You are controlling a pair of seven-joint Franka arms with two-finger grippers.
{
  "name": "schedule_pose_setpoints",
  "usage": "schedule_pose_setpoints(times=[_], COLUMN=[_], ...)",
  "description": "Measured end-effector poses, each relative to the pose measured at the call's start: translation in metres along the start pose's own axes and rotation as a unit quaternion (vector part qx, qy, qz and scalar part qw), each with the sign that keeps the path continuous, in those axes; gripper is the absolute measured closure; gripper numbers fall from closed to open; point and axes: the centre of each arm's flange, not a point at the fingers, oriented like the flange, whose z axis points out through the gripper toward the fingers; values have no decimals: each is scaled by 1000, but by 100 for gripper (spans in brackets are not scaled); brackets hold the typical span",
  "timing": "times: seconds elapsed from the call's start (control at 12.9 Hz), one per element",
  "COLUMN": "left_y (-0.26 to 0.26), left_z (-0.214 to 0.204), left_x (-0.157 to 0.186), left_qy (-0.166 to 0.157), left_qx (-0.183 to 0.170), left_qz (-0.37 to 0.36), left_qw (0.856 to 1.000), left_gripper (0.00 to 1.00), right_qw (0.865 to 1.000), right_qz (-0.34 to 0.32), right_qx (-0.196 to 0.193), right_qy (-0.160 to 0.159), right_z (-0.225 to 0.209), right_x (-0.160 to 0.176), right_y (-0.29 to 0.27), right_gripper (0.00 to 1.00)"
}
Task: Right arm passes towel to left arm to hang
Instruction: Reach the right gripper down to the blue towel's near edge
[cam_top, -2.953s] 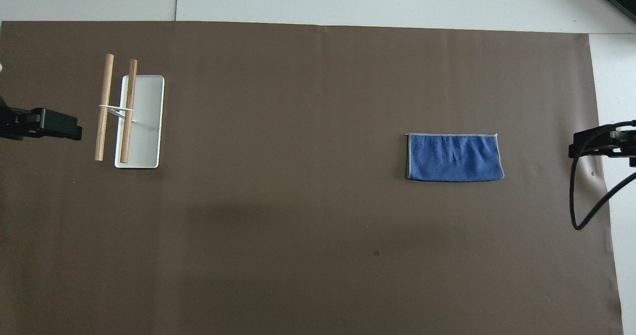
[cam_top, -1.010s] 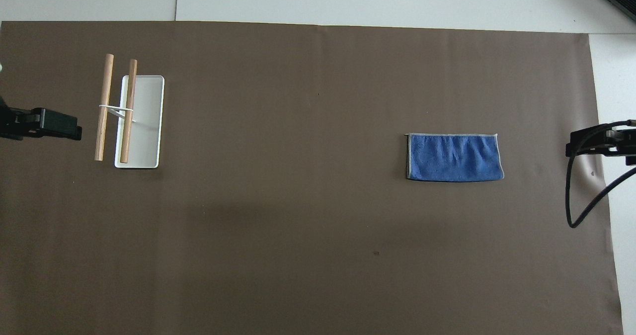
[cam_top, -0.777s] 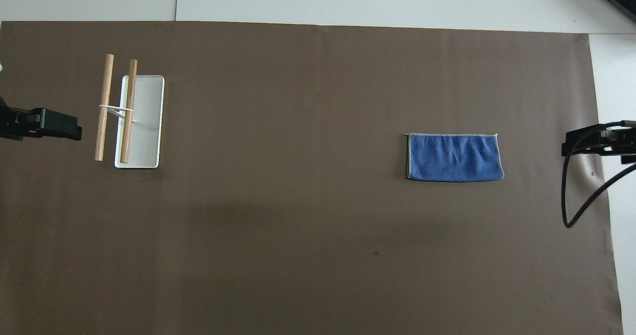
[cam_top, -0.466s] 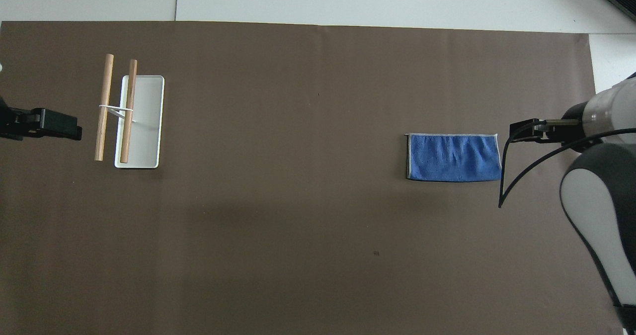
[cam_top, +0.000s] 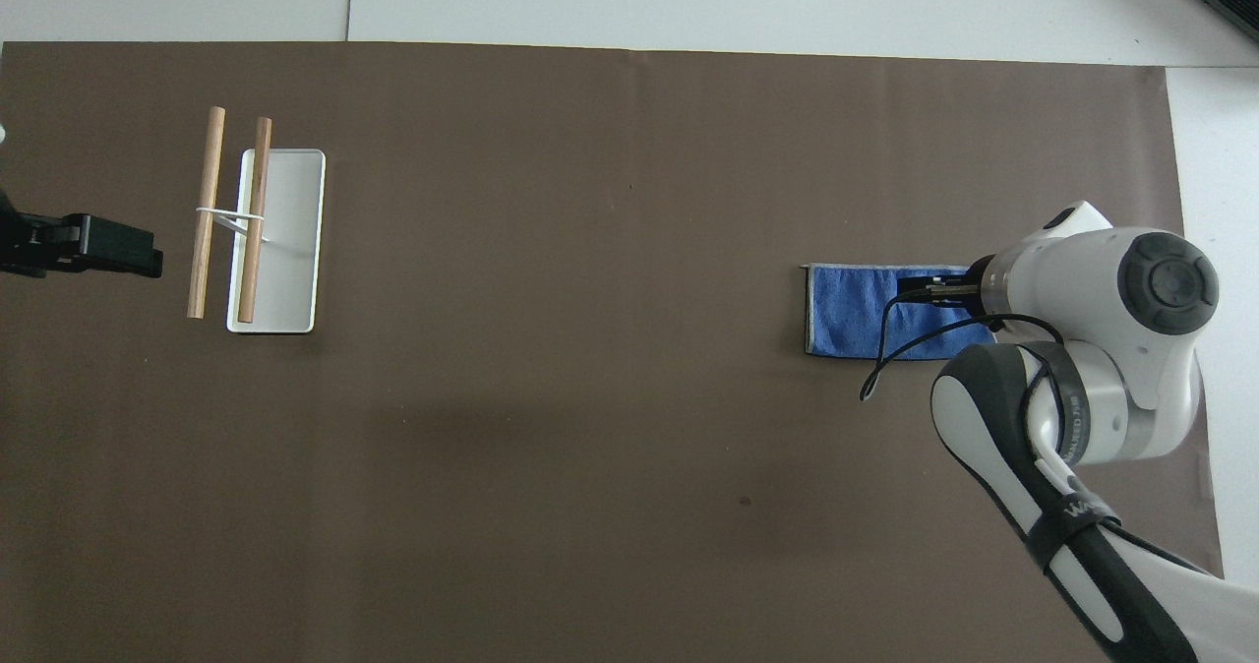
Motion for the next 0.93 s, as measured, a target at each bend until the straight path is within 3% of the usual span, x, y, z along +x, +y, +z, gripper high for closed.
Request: schedule_pose_setpoints(times=[0.31,0.93], left_y=[0,0], left_z=[0,0], left_x=[0,0], left_qy=[0,0], left_qx=[0,0], left_qz=[0,0], left_qw=[1000,1000], left_gripper=[0,0], right_qw=[1000,1000], right_qz=[-7,-22], right_qx=[1,1], right_qy=[6,5], right_z=[41,60], right_x=[-17,-27], right_y=[-5,-5], right_gripper=[0,0])
